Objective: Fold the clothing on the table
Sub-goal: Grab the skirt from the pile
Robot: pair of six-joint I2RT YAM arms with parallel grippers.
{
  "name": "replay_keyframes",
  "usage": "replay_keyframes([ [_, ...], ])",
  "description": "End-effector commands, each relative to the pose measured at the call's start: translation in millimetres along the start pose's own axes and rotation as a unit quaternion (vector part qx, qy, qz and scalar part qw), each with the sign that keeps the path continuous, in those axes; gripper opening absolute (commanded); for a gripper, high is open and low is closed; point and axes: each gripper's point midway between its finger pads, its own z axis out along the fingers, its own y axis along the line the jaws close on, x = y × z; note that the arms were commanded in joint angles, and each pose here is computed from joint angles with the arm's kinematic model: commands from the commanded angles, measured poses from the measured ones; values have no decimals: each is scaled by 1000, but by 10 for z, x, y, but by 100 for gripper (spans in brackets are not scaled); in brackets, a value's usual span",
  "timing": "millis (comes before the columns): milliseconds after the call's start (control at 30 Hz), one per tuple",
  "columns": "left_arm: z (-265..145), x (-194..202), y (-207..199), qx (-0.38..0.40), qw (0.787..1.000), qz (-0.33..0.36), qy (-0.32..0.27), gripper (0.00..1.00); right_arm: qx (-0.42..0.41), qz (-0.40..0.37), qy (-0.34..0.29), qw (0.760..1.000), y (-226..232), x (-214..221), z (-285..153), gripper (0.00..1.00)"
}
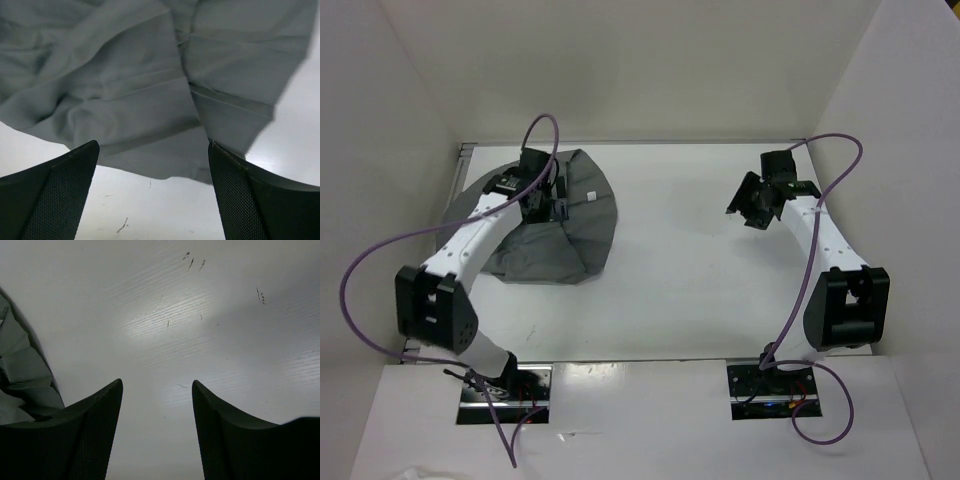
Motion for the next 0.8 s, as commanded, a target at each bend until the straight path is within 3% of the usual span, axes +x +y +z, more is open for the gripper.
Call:
replay_keyframes([
  [0,344,65,105,-58,997,-43,36,96,-18,-2,-5,1000,56,-38,-18,63],
  [67,643,175,167,-107,991,-29,74,96,-16,-1,-1,1000,46,-25,10,63],
  [133,752,-38,192,-137,989,-27,54,96,-19,-7,1,1000,55,-16,8,63],
  [433,1198,-107,239,-194,980,-18,42,96,-28,-20,20,999,79,82,85,63],
  [533,1436,62,262,-200,977,-13,65,83,-25,-19,24,999,68,96,113,63],
  [700,1661,264,234,-211,974,-4,82,76,-37,-29,24,999,118,71,122,63],
  [733,1646,201,173,-203,977,-7,68,71,-43,-29,27,998,138,84,117,63],
  [767,1584,139,145,-193,979,-13,62,46,-46,-34,23,998,146,68,84,63],
])
